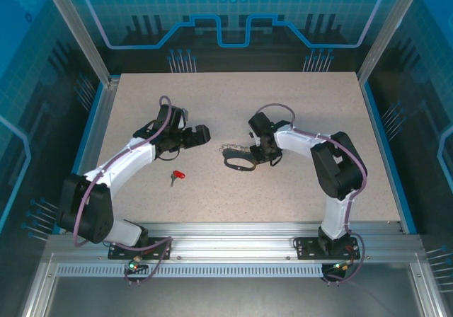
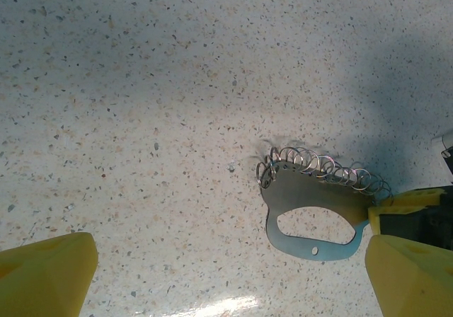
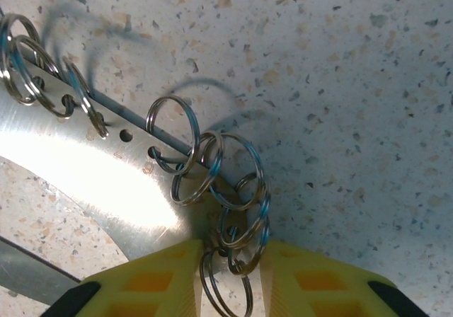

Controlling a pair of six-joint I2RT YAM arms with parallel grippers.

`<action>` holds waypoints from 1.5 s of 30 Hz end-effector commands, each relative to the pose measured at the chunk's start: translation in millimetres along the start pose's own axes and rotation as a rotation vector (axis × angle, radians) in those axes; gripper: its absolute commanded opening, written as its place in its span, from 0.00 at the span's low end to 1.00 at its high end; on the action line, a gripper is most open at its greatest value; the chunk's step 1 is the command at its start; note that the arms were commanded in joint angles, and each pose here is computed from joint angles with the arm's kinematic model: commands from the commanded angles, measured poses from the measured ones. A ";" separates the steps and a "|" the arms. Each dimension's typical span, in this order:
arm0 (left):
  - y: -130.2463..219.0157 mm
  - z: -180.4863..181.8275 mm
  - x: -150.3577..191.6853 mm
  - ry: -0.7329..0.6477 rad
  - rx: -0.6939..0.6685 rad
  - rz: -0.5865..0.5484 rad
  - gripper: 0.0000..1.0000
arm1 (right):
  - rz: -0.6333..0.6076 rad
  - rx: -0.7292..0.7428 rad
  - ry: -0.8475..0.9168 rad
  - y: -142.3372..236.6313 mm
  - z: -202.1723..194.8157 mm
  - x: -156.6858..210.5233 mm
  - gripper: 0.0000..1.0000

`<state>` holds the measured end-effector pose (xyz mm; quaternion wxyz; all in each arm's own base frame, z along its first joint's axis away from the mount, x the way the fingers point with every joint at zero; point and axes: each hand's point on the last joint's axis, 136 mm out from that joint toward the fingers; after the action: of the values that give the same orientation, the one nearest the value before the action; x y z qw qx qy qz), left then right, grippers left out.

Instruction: Put the keys on the keyring

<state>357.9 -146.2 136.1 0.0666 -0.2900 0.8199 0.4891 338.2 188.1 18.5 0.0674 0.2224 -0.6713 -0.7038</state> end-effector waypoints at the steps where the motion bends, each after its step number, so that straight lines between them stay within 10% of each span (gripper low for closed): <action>1: 2.8 -12.8 -3.7 -0.006 0.041 -0.002 0.99 | -0.009 -0.009 -0.018 7.7 -5.5 2.3 0.29; 19: 3.6 -18.5 -7.8 -0.017 0.056 -0.005 0.99 | -0.043 -0.071 0.005 26.6 -0.2 -10.4 0.00; 33: 90.8 -127.2 -50.0 -0.088 0.417 -0.056 0.93 | -0.559 -0.739 0.204 269.8 62.3 -93.7 0.00; 45: 165.3 -206.6 -81.4 -0.072 0.745 -0.101 0.71 | -0.766 -0.955 0.274 372.2 68.5 -108.4 0.00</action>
<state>381.6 -215.7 350.0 0.1870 -0.2835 0.9120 0.2300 343.6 262.4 369.9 -0.0115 0.4630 -0.1961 -0.8643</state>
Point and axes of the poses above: each hand's point on the last joint's axis, 136 mm out from that joint toward the fingers, its own y axis back along the fingers, its own z axis along the line the jaws close on, x = y × z, and after that the axes turned 7 degrees about y, right-handed
